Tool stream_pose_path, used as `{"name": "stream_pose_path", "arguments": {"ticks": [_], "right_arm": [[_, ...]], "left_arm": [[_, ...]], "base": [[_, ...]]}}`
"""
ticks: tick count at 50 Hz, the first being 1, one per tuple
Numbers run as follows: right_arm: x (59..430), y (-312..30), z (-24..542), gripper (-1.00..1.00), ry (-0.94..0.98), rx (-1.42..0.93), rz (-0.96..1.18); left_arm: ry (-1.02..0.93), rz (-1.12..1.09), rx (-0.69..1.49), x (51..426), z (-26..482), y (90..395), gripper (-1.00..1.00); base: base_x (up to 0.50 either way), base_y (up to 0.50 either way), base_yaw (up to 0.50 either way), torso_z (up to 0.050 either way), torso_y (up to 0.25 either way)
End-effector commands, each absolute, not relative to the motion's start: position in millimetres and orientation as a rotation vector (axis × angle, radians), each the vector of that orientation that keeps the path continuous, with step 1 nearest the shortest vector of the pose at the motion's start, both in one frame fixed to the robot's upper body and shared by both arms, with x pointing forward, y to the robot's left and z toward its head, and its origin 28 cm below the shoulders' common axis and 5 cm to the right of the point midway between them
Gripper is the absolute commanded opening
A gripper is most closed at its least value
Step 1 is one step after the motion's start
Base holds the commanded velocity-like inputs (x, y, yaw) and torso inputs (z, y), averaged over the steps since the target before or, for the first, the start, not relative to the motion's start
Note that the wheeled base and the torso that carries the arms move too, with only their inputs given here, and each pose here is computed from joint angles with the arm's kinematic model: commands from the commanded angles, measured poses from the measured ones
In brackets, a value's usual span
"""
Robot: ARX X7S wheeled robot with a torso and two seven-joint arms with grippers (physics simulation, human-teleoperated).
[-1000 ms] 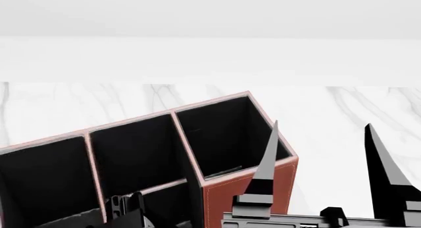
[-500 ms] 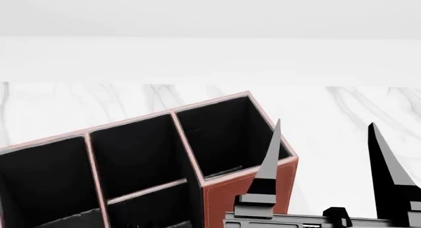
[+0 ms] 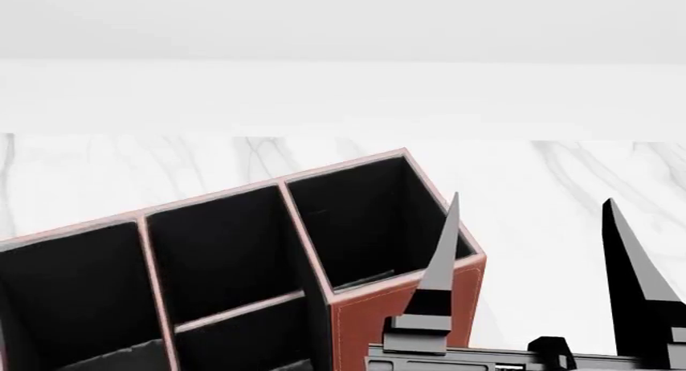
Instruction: Pick up the book and place it in the front compartment of the caddy.
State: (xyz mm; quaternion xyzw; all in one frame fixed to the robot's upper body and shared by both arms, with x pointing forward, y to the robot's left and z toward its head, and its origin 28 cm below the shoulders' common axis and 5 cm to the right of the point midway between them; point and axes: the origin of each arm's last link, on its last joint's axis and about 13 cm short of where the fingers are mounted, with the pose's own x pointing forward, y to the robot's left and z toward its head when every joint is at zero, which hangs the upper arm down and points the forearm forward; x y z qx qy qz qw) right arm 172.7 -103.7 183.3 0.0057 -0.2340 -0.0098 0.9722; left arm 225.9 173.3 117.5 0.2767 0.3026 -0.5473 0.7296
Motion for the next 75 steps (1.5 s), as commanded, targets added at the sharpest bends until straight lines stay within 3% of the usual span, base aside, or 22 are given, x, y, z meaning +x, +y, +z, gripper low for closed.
{"name": "stream_pose_path", "arguments": {"ticks": [1,29,30,46,54,75], "right_arm": [[172,-106,186,1.00,-0.491,0.023,-0.023],[170,-108,188,1.00,-0.500,0.025,-0.030],[170,-108,188,1.00,-0.501,0.025,-0.030],[169,-109,190,1.00,-0.505,0.029,-0.032],[169,-108,190,1.00,-0.505,0.027,-0.025],[170,-107,189,1.00,-0.505,0.026,-0.023]], "left_arm": [[0.687,-1.214,0.570,228,110,166,1.00],[0.779,-1.114,0.448,224,86,150,1.00],[0.778,-1.110,0.450,224,86,150,-1.00],[0.719,-1.158,0.521,228,105,159,-1.00],[0.542,-1.262,0.703,235,151,177,-1.00],[0.477,-1.154,0.799,267,232,192,-1.00]], "base": [[0.00,0.00,0.00,0.000,0.000],[0.00,0.00,0.00,0.000,0.000],[0.00,0.00,0.00,0.000,0.000],[0.00,0.00,0.00,0.000,0.000],[0.00,0.00,0.00,0.000,0.000],[0.00,0.00,0.00,0.000,0.000]]}}
